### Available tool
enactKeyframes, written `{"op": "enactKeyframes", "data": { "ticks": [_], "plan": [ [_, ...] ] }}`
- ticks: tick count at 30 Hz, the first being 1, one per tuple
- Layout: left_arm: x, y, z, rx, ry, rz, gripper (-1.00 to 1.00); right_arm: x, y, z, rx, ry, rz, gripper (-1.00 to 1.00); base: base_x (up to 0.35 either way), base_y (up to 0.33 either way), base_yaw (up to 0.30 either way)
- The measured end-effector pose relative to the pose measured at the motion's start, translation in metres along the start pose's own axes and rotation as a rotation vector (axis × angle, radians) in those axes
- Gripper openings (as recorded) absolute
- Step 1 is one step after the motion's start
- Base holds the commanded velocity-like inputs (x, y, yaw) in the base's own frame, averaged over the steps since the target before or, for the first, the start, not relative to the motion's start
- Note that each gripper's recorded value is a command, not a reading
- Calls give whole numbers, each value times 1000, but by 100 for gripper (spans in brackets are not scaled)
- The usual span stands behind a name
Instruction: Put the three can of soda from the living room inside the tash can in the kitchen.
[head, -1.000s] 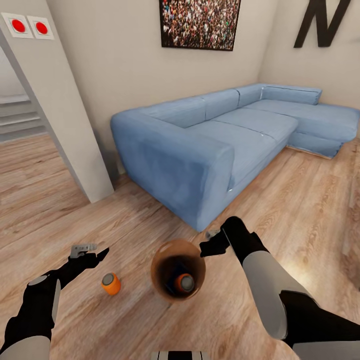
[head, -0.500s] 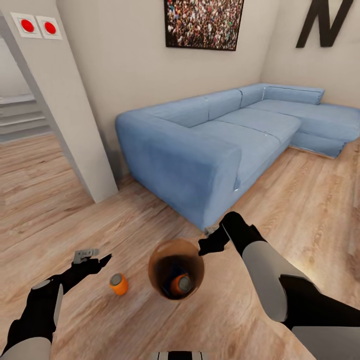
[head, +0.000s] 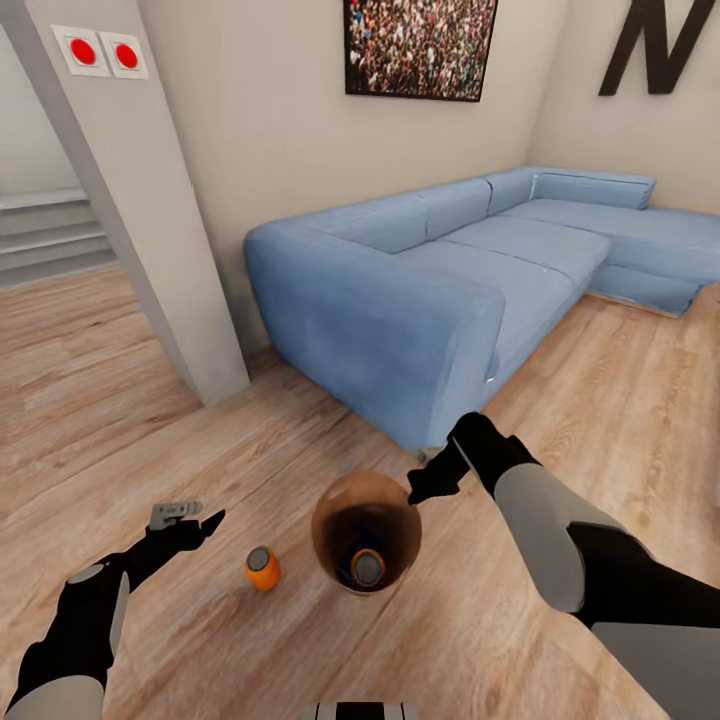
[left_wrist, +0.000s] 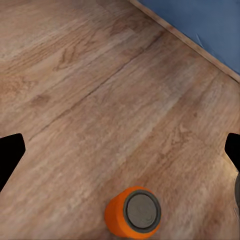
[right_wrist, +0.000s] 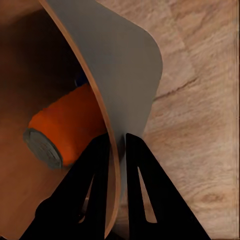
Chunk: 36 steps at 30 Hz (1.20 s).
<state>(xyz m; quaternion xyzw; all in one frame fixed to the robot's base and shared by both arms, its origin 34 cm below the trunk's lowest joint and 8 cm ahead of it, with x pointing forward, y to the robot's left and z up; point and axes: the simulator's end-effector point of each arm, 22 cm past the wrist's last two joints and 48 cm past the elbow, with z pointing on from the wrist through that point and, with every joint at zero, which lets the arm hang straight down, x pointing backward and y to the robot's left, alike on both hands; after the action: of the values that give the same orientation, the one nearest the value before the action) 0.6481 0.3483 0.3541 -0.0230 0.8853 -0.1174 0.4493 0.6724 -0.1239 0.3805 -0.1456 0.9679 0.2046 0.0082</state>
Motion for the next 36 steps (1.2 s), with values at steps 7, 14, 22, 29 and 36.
{"op": "enactKeyframes", "data": {
  "ticks": [7,14,22,29,36],
  "plan": [
    [-1,-1,0,1,-7,3,100,-3,-17,-14,6,-11,33,-100,0,6,0],
    [0,-1,1,1,-7,4,100,-4,-29,-24,22,11,41,-100,0,0,0],
    [0,-3,1,2,-6,3,100,3,-50,-31,45,25,64,-100,0,0,0],
    [1,-3,1,2,-4,6,100,9,-74,-41,64,17,102,-100,0,0,0],
    [4,-2,3,1,-4,16,100,11,-80,-39,59,19,117,-100,0,0,0]
  ]
}}
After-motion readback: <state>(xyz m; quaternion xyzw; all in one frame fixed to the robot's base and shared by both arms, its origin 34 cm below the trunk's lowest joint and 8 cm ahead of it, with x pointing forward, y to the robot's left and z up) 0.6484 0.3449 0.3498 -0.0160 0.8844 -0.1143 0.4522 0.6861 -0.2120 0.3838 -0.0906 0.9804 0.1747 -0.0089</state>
